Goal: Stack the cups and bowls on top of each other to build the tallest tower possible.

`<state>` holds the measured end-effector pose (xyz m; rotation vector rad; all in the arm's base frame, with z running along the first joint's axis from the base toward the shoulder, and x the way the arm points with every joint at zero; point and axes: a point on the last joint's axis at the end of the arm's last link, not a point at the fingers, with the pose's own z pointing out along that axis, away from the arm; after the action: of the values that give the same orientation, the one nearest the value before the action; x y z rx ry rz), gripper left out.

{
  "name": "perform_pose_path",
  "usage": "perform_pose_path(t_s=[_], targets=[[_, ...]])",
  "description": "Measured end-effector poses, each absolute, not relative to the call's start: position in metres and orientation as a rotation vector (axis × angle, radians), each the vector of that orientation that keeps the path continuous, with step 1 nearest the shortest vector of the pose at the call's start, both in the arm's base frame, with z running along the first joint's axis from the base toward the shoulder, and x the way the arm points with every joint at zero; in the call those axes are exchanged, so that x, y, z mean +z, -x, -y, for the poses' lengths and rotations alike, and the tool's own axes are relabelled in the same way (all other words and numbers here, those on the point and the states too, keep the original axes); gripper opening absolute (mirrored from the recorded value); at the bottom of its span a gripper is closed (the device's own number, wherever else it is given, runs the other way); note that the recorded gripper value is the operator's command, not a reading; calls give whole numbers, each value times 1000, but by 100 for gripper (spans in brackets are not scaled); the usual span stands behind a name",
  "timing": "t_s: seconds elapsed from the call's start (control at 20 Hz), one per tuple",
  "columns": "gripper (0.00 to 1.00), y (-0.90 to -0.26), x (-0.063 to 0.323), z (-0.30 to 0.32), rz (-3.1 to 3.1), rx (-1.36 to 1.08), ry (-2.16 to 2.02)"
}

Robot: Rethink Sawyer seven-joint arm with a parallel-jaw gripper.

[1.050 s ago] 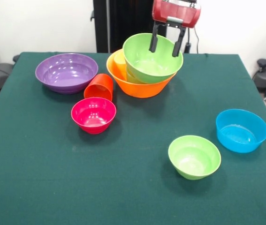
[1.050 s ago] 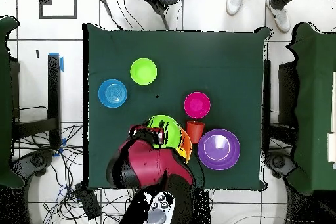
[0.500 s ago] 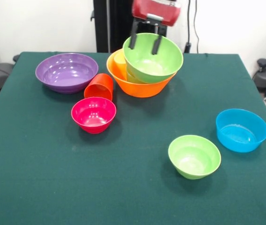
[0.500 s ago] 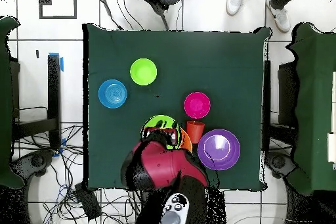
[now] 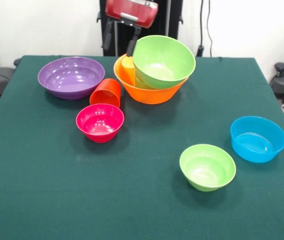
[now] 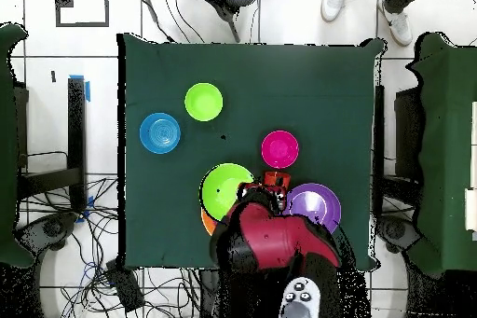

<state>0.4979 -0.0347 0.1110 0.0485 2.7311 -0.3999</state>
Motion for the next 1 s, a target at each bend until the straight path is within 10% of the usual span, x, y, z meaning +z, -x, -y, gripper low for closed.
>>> perform_pose_path(t_s=[1.0], targets=[[100,-526,109,17,-2703,-246,-33]])
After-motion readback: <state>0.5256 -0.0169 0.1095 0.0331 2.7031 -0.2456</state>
